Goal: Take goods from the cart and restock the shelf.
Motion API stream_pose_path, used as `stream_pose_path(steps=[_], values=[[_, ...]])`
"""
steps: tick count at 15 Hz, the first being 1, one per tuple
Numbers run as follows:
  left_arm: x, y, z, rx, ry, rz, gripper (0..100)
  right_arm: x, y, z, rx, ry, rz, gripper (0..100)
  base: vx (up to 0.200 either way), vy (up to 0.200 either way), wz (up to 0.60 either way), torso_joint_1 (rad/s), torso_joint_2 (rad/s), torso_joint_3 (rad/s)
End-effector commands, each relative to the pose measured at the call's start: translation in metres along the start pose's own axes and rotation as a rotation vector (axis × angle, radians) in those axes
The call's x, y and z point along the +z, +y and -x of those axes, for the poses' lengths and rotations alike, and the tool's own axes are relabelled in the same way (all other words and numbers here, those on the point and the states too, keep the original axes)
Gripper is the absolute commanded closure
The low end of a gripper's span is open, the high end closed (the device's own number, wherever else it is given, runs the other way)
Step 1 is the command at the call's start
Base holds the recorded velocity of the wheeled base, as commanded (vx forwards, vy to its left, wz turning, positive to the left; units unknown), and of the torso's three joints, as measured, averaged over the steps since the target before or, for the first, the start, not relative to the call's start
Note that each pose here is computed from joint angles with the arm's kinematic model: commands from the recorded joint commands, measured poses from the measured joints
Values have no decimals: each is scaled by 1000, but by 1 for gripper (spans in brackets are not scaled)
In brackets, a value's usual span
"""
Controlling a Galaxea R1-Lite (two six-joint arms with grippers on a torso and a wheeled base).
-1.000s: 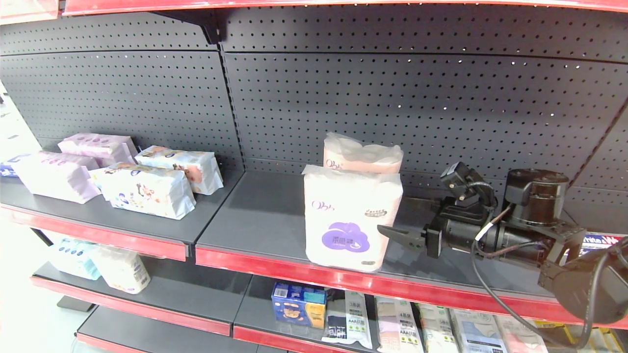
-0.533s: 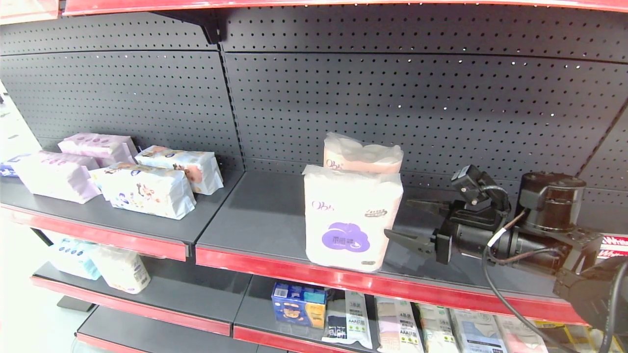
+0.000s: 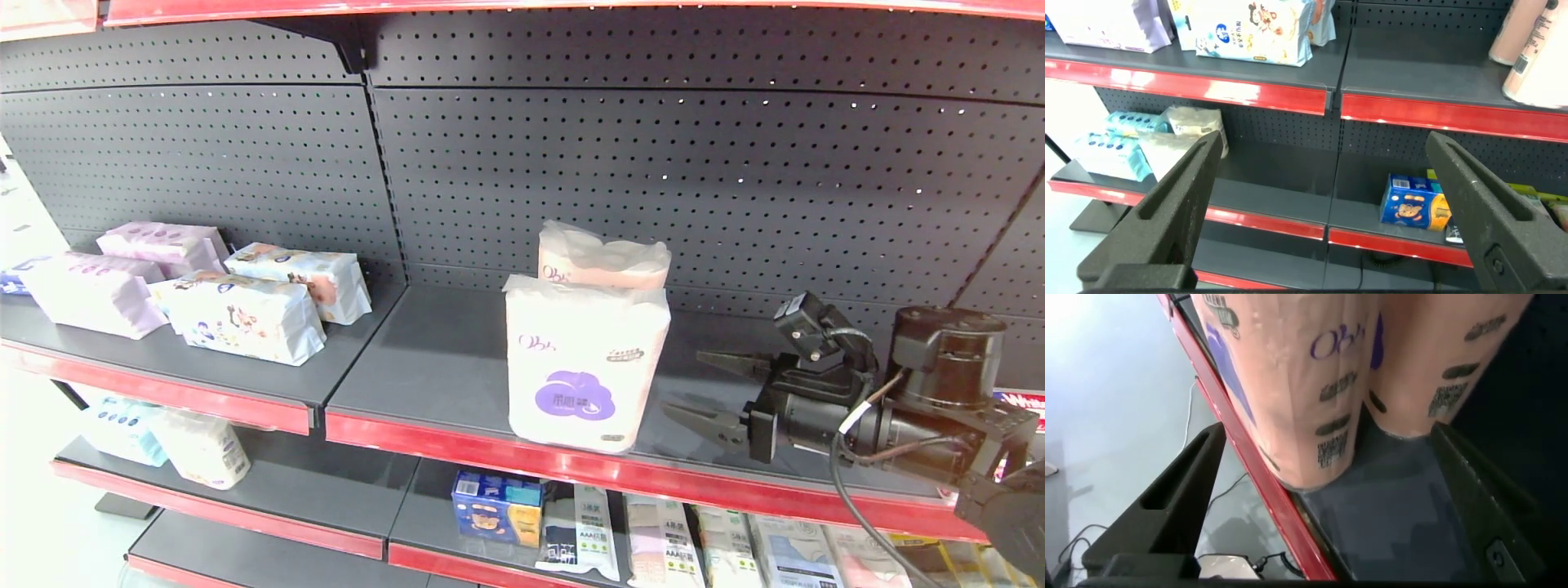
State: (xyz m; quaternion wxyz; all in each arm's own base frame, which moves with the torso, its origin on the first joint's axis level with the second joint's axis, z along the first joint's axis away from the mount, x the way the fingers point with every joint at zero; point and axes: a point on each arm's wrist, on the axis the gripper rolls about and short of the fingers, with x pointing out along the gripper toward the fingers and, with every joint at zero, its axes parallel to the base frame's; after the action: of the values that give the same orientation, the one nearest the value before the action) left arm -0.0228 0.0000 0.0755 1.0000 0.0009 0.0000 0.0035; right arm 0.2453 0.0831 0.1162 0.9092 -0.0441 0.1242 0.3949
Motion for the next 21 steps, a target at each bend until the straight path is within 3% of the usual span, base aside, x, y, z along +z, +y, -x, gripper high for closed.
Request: stream_pose_path(steps=[1, 9, 12, 16, 21], values=[[0, 0, 0, 1, 2, 0, 0, -3, -2, 7, -17, 8, -11, 0, 0, 0, 0, 0, 0, 0], [0, 0, 0, 1, 2, 0, 0, -14, -20, 28, -134, 30, -73, 0, 0, 0, 0, 0, 0, 0], [0, 0, 0, 1, 2, 0, 0, -11, -26, 28, -154, 16, -68, 0, 0, 0, 0, 0, 0, 0], [0, 0, 0, 1, 2, 0, 0, -3, -34, 27, -329, 1, -103, 0, 0, 0, 0, 0, 0, 0], [0, 0, 0, 1, 2, 0, 0, 16, -46, 7, -327, -66, -123, 0, 0, 0, 0, 0, 0, 0]])
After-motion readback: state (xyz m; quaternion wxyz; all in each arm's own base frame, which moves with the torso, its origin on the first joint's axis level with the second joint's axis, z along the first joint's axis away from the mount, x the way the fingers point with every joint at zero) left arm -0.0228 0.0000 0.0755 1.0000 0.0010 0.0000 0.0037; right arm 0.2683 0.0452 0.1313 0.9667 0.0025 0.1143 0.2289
